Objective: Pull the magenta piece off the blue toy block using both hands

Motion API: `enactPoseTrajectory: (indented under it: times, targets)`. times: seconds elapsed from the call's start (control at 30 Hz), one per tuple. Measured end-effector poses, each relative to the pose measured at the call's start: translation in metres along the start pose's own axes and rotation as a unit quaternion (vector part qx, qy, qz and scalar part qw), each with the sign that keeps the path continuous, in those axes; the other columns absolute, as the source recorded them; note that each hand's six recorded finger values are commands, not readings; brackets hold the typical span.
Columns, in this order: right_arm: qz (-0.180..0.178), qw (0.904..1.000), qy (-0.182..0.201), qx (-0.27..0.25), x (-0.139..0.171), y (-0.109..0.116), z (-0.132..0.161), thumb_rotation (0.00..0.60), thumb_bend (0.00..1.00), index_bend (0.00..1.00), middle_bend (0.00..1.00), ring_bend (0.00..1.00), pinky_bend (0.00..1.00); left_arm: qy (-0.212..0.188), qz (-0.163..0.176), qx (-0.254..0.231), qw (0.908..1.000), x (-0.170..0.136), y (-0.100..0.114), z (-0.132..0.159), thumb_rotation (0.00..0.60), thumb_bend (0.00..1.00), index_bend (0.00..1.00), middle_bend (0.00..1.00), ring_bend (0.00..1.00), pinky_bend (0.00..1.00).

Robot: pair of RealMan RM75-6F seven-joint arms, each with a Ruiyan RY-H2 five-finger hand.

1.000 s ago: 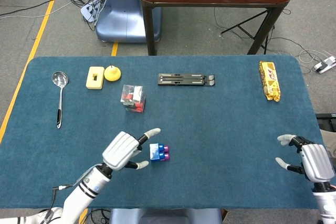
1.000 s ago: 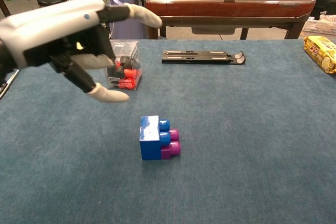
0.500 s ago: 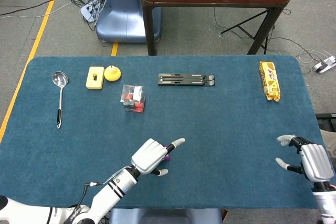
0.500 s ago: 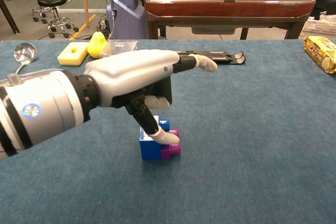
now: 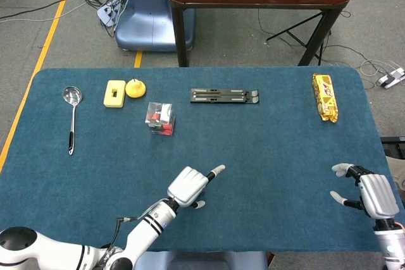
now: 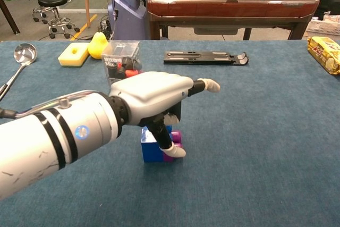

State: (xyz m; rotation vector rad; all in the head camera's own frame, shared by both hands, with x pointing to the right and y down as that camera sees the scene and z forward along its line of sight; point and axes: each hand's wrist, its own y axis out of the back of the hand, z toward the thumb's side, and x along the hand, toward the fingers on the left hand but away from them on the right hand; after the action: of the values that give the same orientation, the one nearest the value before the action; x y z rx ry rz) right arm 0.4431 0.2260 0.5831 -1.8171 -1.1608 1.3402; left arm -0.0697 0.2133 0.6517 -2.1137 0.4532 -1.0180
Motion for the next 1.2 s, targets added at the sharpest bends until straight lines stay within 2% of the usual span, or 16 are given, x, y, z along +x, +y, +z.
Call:
enactPoseTrajectory:
  times: [0.33,0.5,0.83,1.2]
  targets:
    - [0.001,1.0000,-0.001,-0.006,0.000,-0.003,-0.002,0.600,0.06,0.41,0.48,0.45,0.61,0.036,-0.005,0.018,0.9992,0.008,-0.012,-0.019,0.600,0.00,0.09,1.00,1.00,1.00]
    - [0.002,1.0000,0.001,-0.007,-0.001,-0.005,-0.001,0.600,0.06,0.41,0.48,0.45,0.61,0.056,0.000,0.029,0.9980,0.009,-0.012,-0.033,0.600,0.00,0.13,1.00,1.00,1.00]
    - [0.005,0.9999,0.002,-0.009,-0.003,-0.007,0.000,0.600,0.06,0.41,0.48,0.45,0.61,0.081,-0.008,0.053,0.9953,-0.002,-0.014,-0.062,0.600,0.00,0.15,1.00,1.00,1.00]
    - [0.007,0.9999,0.005,-0.007,-0.004,-0.007,0.003,0.600,0.06,0.41,0.48,0.45,0.61,0.066,-0.038,0.058,0.9955,-0.005,-0.015,-0.064,0.600,0.00,0.20,1.00,1.00,1.00]
